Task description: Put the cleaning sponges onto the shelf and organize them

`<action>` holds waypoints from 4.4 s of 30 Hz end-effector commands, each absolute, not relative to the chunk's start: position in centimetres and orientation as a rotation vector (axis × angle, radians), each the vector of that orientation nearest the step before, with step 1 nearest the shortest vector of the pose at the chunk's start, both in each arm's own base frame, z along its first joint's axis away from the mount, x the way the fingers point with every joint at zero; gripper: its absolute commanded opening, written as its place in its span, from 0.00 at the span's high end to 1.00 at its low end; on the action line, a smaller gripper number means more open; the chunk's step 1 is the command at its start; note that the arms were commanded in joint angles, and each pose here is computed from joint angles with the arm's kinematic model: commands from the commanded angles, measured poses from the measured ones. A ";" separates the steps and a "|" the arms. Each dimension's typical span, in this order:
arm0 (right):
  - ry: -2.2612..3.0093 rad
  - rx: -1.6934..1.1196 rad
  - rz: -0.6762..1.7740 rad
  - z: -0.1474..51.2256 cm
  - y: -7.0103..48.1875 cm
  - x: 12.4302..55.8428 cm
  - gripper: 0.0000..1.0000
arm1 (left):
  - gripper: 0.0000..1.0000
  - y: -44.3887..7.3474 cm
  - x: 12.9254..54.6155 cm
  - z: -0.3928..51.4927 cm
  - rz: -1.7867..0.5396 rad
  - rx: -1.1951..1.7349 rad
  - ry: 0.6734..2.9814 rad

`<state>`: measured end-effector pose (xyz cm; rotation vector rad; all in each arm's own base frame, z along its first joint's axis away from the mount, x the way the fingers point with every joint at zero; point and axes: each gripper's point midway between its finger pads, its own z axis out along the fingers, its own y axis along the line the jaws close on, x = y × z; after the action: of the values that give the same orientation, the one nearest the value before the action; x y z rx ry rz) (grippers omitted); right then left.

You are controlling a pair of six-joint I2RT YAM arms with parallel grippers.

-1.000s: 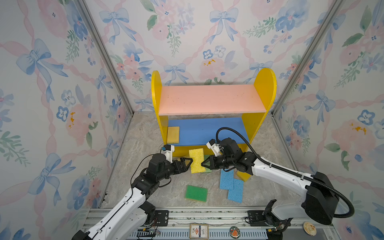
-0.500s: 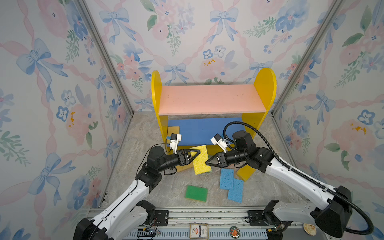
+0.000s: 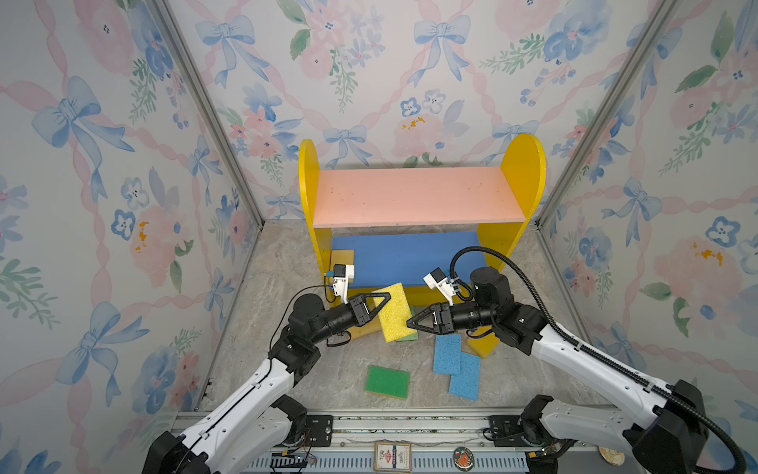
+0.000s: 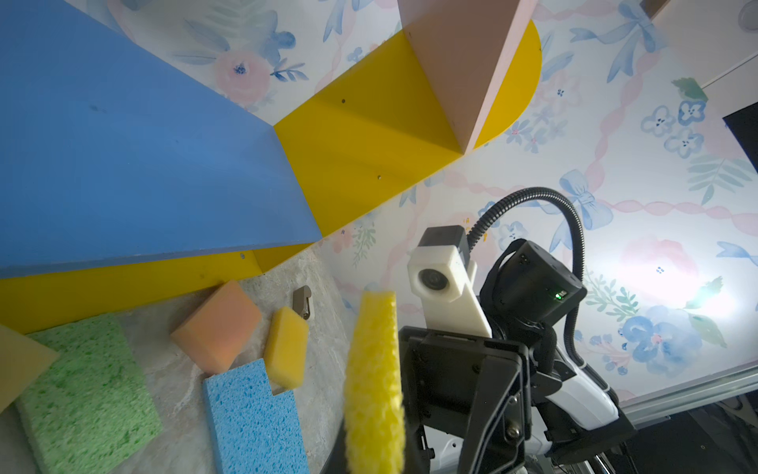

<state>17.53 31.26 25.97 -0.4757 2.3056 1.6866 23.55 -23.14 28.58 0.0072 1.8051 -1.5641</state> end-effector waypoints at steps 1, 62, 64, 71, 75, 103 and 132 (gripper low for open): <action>2.206 -0.464 1.775 28.2 31.9 17.1 0.46 | 0.96 -21.9 23.8 30.5 -1.574 -0.075 1.691; 2.236 0.092 1.156 24.2 40.1 34.5 0.87 | 0.02 -1.2 20.2 29.6 -0.255 -0.345 1.683; 2.241 0.091 1.160 23.9 40.3 34.8 0.87 | 0.02 -1.2 20.3 29.3 -0.252 -0.344 1.690; 2.263 0.102 1.167 22.8 40.7 35.4 0.87 | 0.02 -1.9 21.0 28.4 -0.246 -0.325 1.736; 2.263 0.107 1.167 22.7 40.6 35.7 0.87 | 0.02 -2.0 21.1 28.2 -0.247 -0.323 1.742; 2.301 0.123 1.162 20.8 41.2 37.2 0.79 | 0.02 -2.3 21.2 28.0 -0.251 -0.312 1.752; 2.441 -0.098 0.859 17.6 40.7 36.5 0.45 | 0.02 -2.3 21.2 28.0 -0.253 -0.311 1.750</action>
<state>36.50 40.46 18.54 -0.0606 2.4160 0.9043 21.21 -2.33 28.44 -0.3279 1.7372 -0.2728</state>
